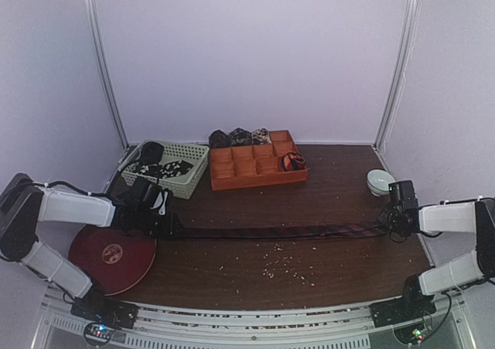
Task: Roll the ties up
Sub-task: Adjust the tie at the center of the board.
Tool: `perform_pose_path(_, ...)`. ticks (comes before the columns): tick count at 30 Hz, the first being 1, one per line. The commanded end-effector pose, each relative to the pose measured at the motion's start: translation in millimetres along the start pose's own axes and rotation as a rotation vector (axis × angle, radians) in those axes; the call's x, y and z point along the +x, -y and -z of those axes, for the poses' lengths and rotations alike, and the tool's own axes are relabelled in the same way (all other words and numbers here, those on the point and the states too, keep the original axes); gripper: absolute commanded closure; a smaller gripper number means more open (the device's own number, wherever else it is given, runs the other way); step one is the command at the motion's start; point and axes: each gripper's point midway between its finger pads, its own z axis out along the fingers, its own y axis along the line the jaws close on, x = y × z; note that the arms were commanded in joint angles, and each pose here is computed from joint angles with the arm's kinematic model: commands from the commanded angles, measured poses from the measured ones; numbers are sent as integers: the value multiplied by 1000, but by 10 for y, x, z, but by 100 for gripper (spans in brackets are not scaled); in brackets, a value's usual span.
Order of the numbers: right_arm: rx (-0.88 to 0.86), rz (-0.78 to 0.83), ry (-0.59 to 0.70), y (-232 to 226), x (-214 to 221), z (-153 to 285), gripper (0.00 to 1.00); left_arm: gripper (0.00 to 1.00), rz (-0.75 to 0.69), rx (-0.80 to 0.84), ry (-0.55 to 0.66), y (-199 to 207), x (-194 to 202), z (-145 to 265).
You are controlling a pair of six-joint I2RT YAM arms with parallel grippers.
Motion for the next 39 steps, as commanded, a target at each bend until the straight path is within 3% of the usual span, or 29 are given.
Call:
perform_pose_path(1,40,-20,18,93,-6,-39,100,64,-5,31,31,91,-99,36)
perform_pose_path(22,68,-28,32,127,-101,57,100,63,2,4,23,24,-64,-9)
perform_pose_path(28,105,-50,-22,198,46,-4,99,63,3,3,25,25,-71,-16)
perform_pose_path(33,169,-63,-48,249,49,-19,92,63,1,5,26,32,-73,-6)
perform_pose_path(39,126,-76,-41,97,-151,124,73,63,-7,-1,30,42,-105,27)
